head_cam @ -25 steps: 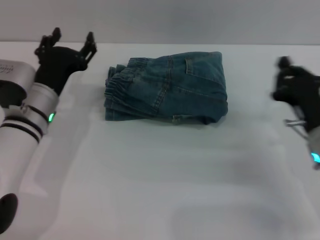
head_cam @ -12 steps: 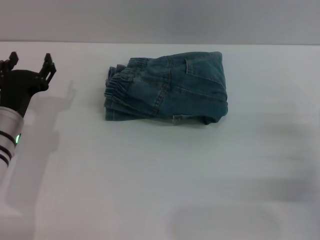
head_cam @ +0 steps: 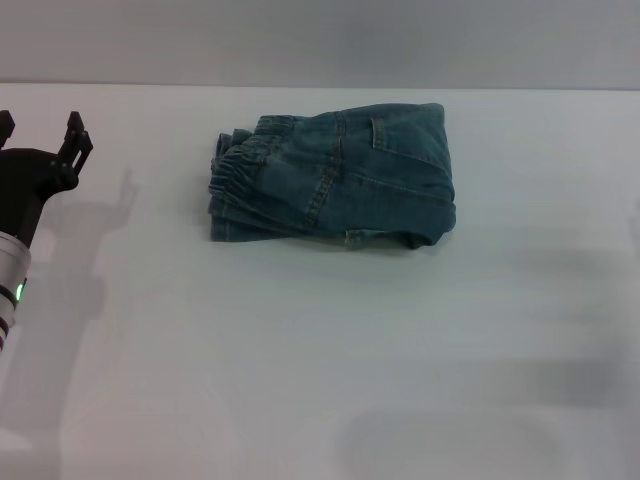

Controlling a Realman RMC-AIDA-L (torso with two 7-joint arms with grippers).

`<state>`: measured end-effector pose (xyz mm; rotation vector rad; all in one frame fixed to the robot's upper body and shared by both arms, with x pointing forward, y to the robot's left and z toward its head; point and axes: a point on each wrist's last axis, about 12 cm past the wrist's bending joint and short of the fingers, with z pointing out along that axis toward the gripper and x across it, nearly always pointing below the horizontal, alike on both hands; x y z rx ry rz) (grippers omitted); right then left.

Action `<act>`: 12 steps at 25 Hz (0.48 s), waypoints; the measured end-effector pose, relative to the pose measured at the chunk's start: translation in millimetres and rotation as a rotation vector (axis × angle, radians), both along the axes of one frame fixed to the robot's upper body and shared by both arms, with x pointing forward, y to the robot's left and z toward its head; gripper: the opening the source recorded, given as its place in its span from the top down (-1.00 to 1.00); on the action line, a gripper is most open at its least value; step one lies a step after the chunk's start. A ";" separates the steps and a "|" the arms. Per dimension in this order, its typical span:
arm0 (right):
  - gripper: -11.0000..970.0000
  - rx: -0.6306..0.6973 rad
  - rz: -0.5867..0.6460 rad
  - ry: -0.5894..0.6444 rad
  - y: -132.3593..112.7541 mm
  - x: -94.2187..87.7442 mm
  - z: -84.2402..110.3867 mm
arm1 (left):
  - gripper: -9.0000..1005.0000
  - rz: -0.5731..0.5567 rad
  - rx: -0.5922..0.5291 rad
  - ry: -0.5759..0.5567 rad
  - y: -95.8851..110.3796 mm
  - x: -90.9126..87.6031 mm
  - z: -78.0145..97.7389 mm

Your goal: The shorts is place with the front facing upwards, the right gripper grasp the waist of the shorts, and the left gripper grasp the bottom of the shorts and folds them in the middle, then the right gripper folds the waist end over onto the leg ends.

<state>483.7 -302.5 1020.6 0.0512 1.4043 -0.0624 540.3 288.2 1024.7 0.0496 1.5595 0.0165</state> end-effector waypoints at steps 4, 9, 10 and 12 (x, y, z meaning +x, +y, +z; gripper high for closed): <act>-0.36 0.003 0.003 0.001 1.2 -0.3 -0.3 | -0.63 0.000 0.001 0.001 0.4 -0.6 -0.3; -0.37 0.032 0.007 0.000 1.2 -0.3 -0.5 | -0.63 0.001 0.001 0.000 0.6 -0.8 -0.3; -0.37 0.036 0.007 0.001 1.1 -0.4 -0.7 | -0.63 0.000 0.001 0.001 0.5 -0.8 -0.4; -0.37 0.039 0.004 0.003 0.4 -0.7 -1.0 | -0.63 -0.002 0.004 0.001 0.2 -0.5 -0.4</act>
